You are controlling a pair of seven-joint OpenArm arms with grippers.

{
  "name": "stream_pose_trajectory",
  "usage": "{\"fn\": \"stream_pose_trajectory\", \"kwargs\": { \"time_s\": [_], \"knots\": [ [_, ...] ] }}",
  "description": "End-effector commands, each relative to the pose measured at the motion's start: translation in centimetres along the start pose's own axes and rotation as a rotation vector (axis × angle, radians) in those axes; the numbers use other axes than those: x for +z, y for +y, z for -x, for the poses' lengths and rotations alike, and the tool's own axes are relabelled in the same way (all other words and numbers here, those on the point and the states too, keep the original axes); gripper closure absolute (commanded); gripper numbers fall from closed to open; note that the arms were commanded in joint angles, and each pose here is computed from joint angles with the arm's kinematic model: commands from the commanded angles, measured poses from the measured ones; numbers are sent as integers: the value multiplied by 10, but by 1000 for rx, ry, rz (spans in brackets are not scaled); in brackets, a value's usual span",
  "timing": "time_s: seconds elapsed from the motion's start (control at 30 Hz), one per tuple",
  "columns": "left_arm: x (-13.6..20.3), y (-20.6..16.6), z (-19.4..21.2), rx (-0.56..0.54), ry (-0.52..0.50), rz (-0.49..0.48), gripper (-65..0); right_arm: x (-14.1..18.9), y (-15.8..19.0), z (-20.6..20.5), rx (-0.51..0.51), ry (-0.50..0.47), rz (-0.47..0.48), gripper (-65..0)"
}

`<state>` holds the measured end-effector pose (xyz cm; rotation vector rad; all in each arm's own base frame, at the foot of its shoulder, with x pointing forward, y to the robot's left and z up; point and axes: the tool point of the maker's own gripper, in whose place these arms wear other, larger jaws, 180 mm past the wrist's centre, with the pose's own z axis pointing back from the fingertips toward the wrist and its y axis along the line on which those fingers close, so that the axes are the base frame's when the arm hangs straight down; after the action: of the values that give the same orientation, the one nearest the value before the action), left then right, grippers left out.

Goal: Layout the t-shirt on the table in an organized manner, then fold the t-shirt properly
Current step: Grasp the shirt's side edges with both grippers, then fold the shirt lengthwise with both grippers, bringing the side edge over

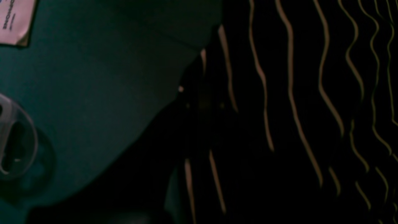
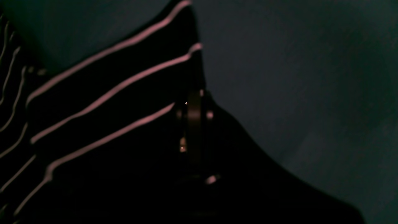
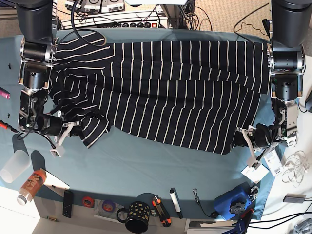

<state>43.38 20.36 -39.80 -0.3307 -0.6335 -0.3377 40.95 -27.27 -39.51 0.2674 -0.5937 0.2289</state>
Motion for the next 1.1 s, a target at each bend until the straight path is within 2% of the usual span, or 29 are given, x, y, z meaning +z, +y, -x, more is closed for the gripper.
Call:
{"fn": "stream_pose_trajectory", "kwargs": {
  "time_s": [0.0,0.1,0.2,0.3,0.4,0.53,0.63,0.8,0.93,1.07],
  "knots": [
    [12,17,-18,12,-48,-52,0,6,-14,-6,28,0,56,0],
    [25,35,-26,50,-104,-89,0,9,-20,-31,76,-108,94,0],
    [39,48,-31,43,-130,-107,0,16,-28,-52,127,-162,144,0],
    [50,59,-32,49,-148,-120,0,25,-39,-78,136,-233,211,0],
    [59,67,-33,66,-167,-126,0,34,-39,-101,150,-308,220,0],
    [62,66,-38,87,-194,-109,0,40,-37,-119,156,-344,222,0],
    [62,57,-41,62,-207,-63,0,43,-39,-122,156,-354,227,0],
    [62,57,-41,61,-209,-59,0,54,-49,-127,94,-410,240,0],
    [62,57,-41,61,-209,-59,0,79,-63,-141,-23,-537,228,0],
    [62,57,-41,61,-209,-59,0,102,-65,-165,-36,-631,196,0]
  ]
}}
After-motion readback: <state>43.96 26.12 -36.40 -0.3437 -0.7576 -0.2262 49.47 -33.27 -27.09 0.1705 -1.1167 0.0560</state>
